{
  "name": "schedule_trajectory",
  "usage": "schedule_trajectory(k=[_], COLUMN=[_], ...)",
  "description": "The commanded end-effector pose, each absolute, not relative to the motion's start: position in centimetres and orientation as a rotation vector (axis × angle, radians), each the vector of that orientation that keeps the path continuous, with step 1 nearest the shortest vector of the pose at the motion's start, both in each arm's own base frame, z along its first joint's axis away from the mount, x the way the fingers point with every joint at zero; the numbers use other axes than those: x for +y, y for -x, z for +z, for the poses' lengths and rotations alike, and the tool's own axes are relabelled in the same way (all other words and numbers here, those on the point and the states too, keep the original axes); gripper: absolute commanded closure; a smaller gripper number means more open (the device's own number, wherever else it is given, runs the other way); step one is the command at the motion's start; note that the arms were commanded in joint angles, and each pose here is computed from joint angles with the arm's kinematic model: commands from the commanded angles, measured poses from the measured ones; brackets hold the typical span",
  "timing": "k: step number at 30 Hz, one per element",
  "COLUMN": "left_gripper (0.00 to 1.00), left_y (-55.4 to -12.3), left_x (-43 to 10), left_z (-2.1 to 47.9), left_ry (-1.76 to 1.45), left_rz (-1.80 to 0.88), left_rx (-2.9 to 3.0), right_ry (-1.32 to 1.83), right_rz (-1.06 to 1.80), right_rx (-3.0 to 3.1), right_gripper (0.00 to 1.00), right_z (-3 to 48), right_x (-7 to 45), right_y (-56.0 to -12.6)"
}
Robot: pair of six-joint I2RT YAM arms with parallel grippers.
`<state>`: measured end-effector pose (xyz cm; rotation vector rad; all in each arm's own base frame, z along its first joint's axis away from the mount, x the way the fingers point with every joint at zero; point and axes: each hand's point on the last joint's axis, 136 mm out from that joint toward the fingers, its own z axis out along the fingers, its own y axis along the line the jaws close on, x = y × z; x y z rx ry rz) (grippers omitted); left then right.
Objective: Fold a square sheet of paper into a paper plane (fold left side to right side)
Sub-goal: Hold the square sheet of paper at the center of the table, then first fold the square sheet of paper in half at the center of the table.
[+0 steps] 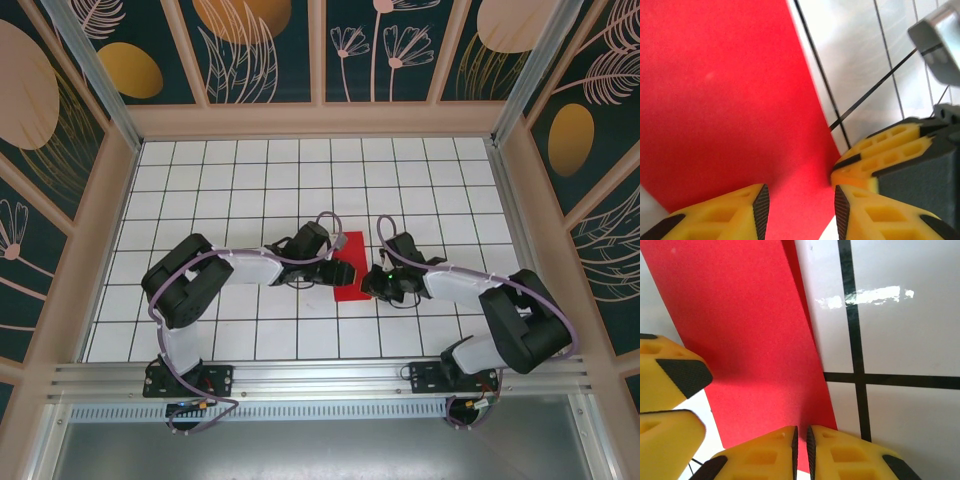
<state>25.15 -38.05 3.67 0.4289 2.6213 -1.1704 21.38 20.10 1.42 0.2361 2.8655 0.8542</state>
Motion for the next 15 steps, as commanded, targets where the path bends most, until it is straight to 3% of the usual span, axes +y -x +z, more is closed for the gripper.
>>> schedule_trajectory(k=[1, 15], left_gripper=[0.57, 0.57], left_y=[-27.1, -31.4], left_x=[-38.1, -37.2], left_z=[4.4, 2.4], left_ry=[-0.348, -0.254], left_rz=[-1.154, -1.026], left_rx=[2.612, 2.639], right_ry=[-0.279, -0.276], right_rz=[0.686, 0.590], right_rx=[2.932, 2.966], right_gripper=[0.82, 0.82], right_z=[-0.5, -1.2], right_x=[18.3, 17.2], right_y=[-20.1, -19.7])
